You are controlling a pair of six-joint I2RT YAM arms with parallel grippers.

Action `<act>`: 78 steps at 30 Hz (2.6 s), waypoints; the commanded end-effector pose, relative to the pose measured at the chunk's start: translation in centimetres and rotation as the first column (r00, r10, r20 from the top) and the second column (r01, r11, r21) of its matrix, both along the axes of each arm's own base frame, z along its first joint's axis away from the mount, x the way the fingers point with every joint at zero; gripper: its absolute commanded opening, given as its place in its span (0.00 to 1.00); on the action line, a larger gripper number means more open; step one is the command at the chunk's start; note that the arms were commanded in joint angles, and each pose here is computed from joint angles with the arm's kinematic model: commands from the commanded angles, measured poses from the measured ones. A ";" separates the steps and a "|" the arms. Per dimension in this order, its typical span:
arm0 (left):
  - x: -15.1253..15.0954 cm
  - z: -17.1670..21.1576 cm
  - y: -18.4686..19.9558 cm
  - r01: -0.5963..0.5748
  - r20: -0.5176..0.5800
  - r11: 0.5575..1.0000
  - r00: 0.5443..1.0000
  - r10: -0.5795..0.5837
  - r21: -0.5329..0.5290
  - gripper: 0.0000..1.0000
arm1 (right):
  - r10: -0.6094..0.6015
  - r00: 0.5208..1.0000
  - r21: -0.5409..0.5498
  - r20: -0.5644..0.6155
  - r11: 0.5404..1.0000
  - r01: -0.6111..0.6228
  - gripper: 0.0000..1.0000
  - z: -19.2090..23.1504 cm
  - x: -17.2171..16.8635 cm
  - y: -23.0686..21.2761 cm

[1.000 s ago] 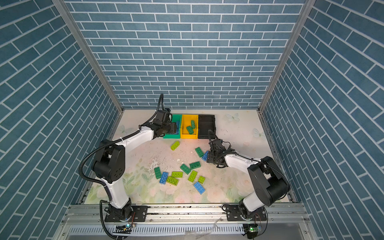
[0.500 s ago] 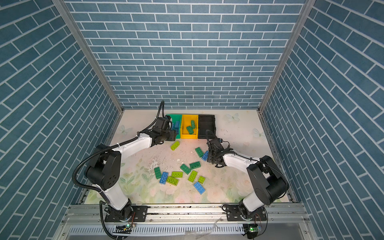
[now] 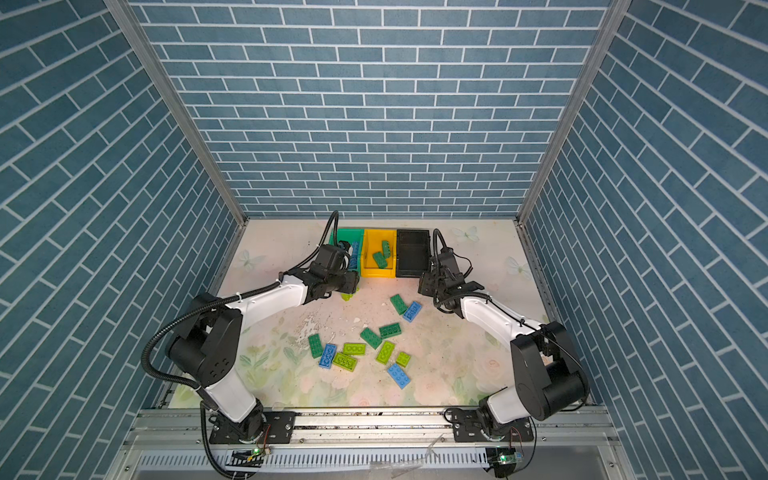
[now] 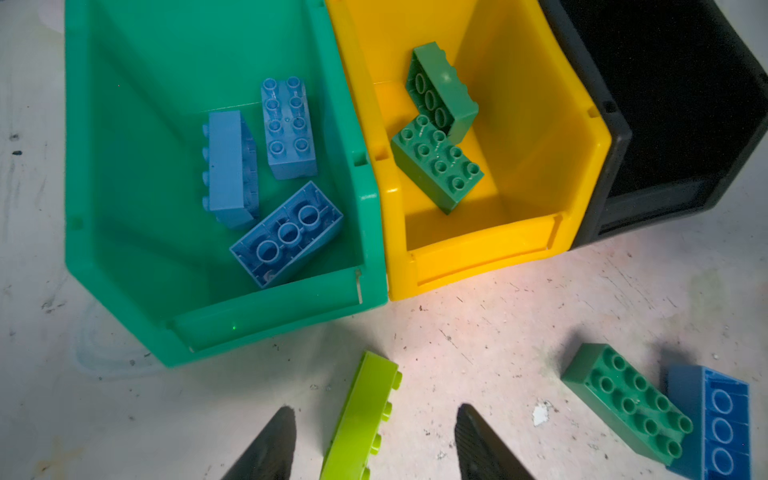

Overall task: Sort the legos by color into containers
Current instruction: 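Carry lime brick over black bin with right while left reaches lime brick, then release lime brick into black bin with right while left grasps lime brick, then carry lime brick into black bin with left while right reaches blue brick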

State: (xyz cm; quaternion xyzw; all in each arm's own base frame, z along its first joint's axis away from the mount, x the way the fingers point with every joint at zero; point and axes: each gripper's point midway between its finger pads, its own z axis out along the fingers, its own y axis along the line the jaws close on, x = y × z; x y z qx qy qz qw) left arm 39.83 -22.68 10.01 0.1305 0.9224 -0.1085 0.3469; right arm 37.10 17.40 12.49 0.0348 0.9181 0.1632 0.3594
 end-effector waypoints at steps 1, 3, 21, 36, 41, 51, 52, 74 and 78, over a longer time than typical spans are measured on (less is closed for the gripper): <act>-0.5 0.7 -0.1 0.018 0.042 1.000 0.999 -0.019 0.013 0.63 | 0.053 0.994 0.057 0.093 0.997 -0.058 0.38 2.2 2.3 1.3; -0.7 0.6 -0.4 0.025 0.022 1.000 0.999 -0.025 0.012 0.63 | 0.053 0.993 0.096 0.110 0.993 -0.063 0.38 3.0 3.4 1.8; -2.4 -1.8 0.7 0.022 -0.011 0.990 1.000 -0.021 0.139 0.63 | 0.038 0.996 0.246 0.082 0.968 -0.057 0.47 1.7 10.4 5.3; -2.0 -4.7 0.8 0.028 -0.056 0.983 0.998 -0.018 0.184 0.63 | 0.022 0.993 0.239 0.116 0.970 -0.050 0.74 3.2 10.7 4.4; -1.5 -5.6 0.5 0.029 -0.072 0.981 0.997 -0.016 0.193 0.60 | 0.030 0.992 0.220 0.118 0.974 -0.056 0.81 3.3 10.6 4.3; -0.4 -6.2 0.5 0.017 -0.076 0.977 0.997 -0.001 0.211 0.52 | 0.042 0.992 0.232 0.119 0.970 -0.069 0.81 3.8 8.3 3.7; -0.5 -6.1 0.5 0.018 -0.073 0.978 0.997 -0.002 0.208 0.50 | 0.041 0.992 0.227 0.123 0.971 -0.068 0.81 3.8 8.1 3.5; -1.1 -2.6 -0.8 0.037 -0.055 0.994 0.998 -0.032 0.099 0.19 | 0.171 0.978 0.078 0.118 0.980 -0.180 0.80 2.5 0.8 0.8; -0.9 0.5 -2.4 0.064 -0.011 0.998 0.998 -0.064 -0.007 0.19 | 0.144 0.989 0.112 0.043 0.983 -0.148 0.80 1.3 -0.4 0.6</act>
